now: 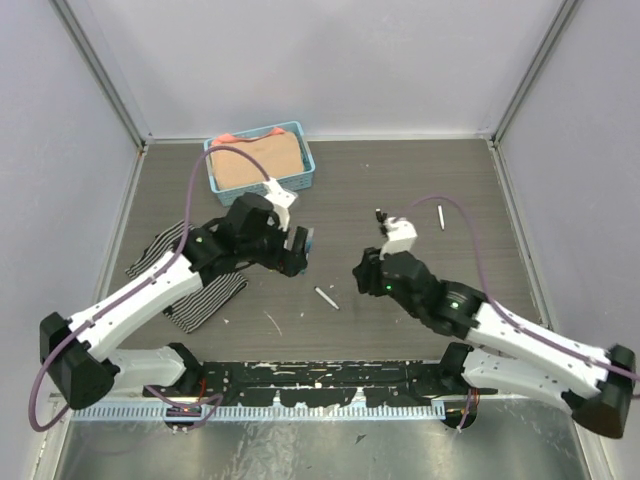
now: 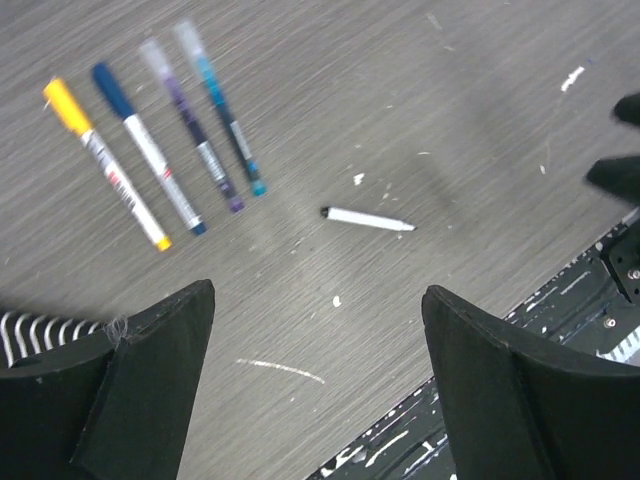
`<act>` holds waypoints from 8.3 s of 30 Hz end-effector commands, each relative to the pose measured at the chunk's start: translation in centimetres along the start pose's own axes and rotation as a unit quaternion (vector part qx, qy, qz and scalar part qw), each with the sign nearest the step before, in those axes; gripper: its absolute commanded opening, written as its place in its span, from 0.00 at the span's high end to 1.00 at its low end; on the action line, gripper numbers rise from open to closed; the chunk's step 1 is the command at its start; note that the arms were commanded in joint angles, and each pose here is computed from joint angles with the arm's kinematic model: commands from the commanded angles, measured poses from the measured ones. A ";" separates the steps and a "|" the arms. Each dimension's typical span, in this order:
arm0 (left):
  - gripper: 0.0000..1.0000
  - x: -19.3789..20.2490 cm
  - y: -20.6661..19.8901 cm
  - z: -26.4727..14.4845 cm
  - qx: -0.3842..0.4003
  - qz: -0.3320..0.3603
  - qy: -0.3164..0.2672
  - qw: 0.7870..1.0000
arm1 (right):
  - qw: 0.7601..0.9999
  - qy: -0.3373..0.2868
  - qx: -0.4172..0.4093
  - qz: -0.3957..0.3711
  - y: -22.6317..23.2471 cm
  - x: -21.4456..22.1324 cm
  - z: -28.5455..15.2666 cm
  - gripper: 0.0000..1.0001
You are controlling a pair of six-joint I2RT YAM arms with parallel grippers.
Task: Insert the pens into the pen caps
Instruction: Pick up the pen from the center of the board, then pick up the pen cap from the center of the board.
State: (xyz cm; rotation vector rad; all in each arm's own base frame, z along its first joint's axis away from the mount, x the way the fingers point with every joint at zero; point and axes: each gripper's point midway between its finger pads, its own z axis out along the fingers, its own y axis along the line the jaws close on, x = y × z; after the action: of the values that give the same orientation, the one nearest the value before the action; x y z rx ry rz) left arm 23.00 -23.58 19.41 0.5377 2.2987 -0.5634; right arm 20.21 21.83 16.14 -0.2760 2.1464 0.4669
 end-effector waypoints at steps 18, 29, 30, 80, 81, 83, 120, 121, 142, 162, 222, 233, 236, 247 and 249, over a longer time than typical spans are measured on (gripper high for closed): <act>0.01 5.5 -8.6 5.7 0.233 0.479 0.053 0.845 | 0.945 -0.235 0.054 0.222 -8.8 -8.0 -14.7 0.49; 0.05 12.2 -5.8 9.2 0.304 0.578 0.193 0.733 | 0.937 -0.247 0.057 0.240 -10.6 -7.3 -16.8 0.49; 0.07 12.1 -5.7 9.6 0.304 0.580 0.197 0.730 | 0.937 -0.247 0.057 0.241 -10.7 -7.3 -17.0 0.49; 1.00 12.1 -2.9 16.0 0.218 0.572 0.223 0.759 | 0.942 -0.229 0.084 0.231 -11.3 -6.7 -16.9 0.48; 1.00 11.8 -3.1 15.9 0.213 0.560 0.225 0.769 | 0.942 -0.228 0.085 0.230 -11.3 -6.7 -16.9 0.48; 1.00 11.0 -3.8 15.7 0.207 0.538 0.216 0.788 | 0.943 -0.226 0.087 0.229 -11.2 -6.8 -16.8 0.48; 1.00 -2.1 -6.9 -3.1 0.080 0.046 -0.096 0.991 | 0.924 -0.194 -0.241 0.226 3.9 -15.3 -5.0 0.42; 1.00 -2.1 -6.9 -2.9 0.076 0.041 -0.092 0.992 | 0.921 -0.191 -0.246 0.235 4.0 -14.8 -4.9 0.41; 1.00 -1.9 -8.8 -1.8 0.114 0.045 -0.061 0.991 | 0.923 -0.177 -0.186 0.286 8.5 -12.1 -1.8 0.47; 0.97 -2.0 -8.7 -2.1 0.112 0.052 -0.062 0.990 | 0.922 -0.152 -0.205 0.291 10.1 -11.9 -1.0 0.86; 1.00 1.9 0.1 1.5 0.019 0.014 0.097 0.995 | 0.988 0.105 0.086 0.073 -9.9 -10.9 9.9 0.40; 1.00 1.6 2.6 2.2 -0.045 -0.024 0.132 0.990 | 0.983 0.138 0.105 0.056 -14.0 -10.6 17.2 0.36; 1.00 1.6 2.0 1.8 -0.024 -0.014 0.136 0.990 | 0.983 0.139 0.112 0.052 -14.6 -10.7 18.7 0.37; 1.00 0.2 3.9 -0.1 -0.076 0.012 0.088 0.993 | 0.978 0.144 0.141 0.045 -17.4 -10.8 21.3 0.46; 1.00 0.2 3.9 -0.3 -0.076 0.010 0.083 0.994 | 0.976 0.153 0.147 0.042 -17.7 -10.3 21.7 0.50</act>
State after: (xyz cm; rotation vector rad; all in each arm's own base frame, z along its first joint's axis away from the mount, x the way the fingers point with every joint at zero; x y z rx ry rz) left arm 24.47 -21.08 17.33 0.5662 2.5074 -0.3803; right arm 46.34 15.52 7.51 -0.0802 2.5611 0.1811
